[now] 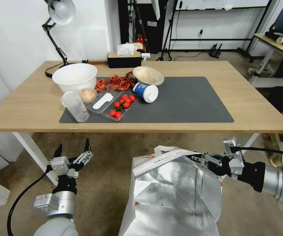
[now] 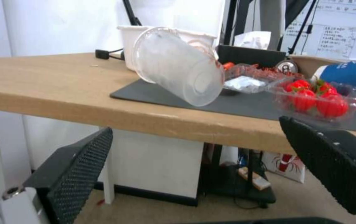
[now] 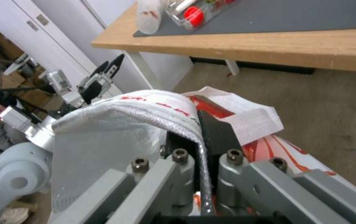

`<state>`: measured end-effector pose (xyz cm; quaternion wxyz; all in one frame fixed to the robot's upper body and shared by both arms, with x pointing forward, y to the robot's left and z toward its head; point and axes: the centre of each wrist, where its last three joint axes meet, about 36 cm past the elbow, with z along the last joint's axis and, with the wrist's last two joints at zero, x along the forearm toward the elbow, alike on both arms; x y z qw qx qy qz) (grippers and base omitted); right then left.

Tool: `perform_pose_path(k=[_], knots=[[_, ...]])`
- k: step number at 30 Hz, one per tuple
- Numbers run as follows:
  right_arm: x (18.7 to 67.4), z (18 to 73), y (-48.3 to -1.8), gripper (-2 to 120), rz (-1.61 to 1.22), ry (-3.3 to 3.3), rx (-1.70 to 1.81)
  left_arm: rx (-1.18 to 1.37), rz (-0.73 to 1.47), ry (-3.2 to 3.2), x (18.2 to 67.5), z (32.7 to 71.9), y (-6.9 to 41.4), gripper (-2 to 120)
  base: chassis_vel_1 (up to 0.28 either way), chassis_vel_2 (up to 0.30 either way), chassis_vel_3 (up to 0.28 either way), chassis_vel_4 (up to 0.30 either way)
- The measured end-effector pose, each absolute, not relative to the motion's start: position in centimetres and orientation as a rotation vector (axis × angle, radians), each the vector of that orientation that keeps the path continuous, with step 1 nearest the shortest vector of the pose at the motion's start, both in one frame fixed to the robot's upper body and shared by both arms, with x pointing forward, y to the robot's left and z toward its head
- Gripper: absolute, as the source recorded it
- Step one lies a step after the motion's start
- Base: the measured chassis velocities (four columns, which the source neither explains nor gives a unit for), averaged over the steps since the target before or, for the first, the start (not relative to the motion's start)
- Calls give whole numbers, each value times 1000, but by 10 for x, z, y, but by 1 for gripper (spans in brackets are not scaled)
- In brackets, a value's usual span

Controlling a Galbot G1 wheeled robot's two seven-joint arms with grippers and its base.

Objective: Pick up the food delivery bag from the floor and place it on the table.

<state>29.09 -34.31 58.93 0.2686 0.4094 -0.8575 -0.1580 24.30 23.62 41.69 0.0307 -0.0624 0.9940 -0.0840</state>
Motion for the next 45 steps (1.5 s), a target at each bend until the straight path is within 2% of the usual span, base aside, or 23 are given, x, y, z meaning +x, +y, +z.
perform_pose_path(k=[45], knots=[[290,588,-343,0,-426,-2320,1107,-198,-257,3058,244,420,238,100,0,0,0,0]])
